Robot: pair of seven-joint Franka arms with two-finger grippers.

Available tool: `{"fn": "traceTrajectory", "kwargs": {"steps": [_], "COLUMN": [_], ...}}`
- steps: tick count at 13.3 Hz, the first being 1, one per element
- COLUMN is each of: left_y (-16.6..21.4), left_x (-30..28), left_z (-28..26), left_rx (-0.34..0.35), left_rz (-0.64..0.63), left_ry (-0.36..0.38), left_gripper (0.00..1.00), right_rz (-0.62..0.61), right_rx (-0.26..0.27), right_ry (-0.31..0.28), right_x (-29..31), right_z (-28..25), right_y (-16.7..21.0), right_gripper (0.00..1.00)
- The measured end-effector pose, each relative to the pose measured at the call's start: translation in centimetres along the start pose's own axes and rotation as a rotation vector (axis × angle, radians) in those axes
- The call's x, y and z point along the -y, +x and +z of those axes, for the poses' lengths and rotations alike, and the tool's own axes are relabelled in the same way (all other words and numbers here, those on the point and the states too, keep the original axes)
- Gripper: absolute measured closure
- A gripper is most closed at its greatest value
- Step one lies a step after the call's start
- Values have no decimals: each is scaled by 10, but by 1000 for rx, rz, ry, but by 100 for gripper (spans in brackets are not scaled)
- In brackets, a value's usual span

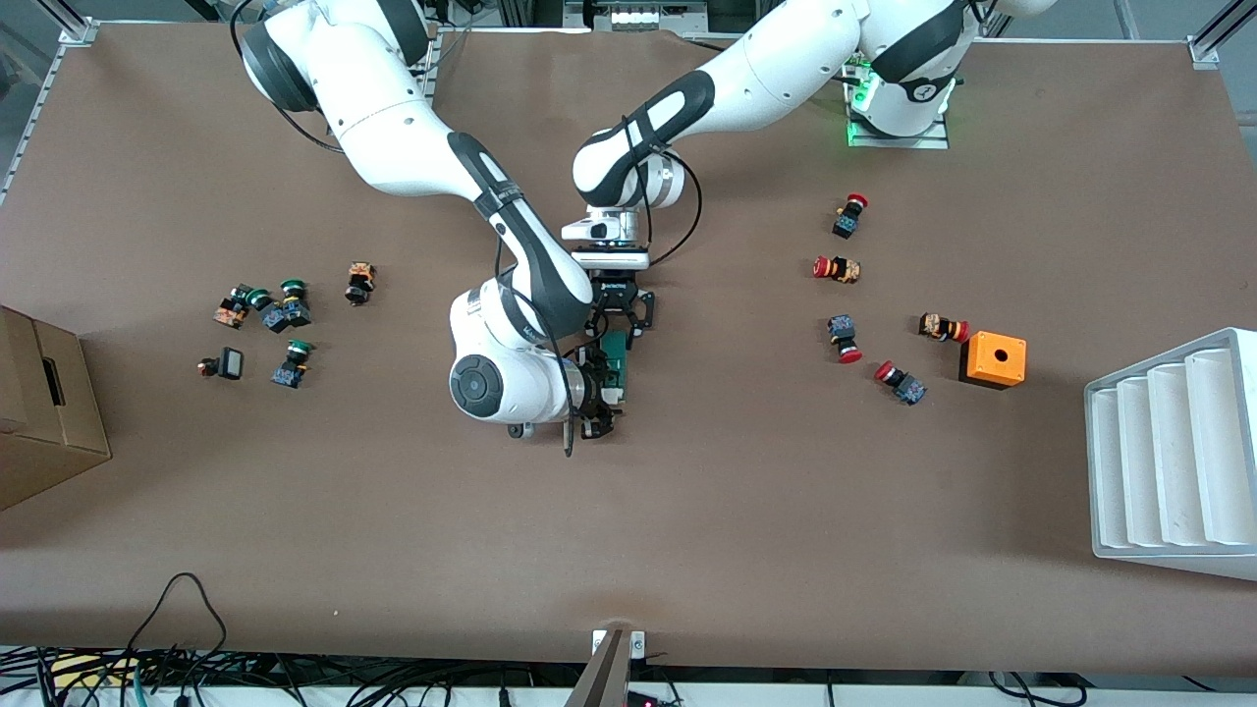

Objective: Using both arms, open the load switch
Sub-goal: 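Close the right gripper around the white switch handle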

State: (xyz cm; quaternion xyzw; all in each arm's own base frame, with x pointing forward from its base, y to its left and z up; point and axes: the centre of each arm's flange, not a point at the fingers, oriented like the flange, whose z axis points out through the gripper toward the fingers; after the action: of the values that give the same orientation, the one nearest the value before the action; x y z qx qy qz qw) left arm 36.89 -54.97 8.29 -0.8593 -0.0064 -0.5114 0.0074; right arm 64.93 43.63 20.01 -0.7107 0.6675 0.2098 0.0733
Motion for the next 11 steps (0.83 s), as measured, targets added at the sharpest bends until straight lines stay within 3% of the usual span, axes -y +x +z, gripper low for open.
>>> {"fn": "traceTrajectory", "kwargs": {"steps": [2, 6, 11], "left_y": [0, 0, 0], "left_x": [0, 0, 0], "left_z": [0, 0, 0], "left_rx": [0, 0, 0], "left_rz": [0, -1, -1], "left_ry": [0, 0, 0], "left_gripper": [46, 46, 46], "right_rz": [-1, -1, -1], "right_rx": [1, 1, 2], "right_ry": [0, -1, 11], "right_x": [0, 0, 2], "right_z": [-1, -1, -5], "right_y": [-1, -1, -2], "right_gripper": [50, 55, 69]}}
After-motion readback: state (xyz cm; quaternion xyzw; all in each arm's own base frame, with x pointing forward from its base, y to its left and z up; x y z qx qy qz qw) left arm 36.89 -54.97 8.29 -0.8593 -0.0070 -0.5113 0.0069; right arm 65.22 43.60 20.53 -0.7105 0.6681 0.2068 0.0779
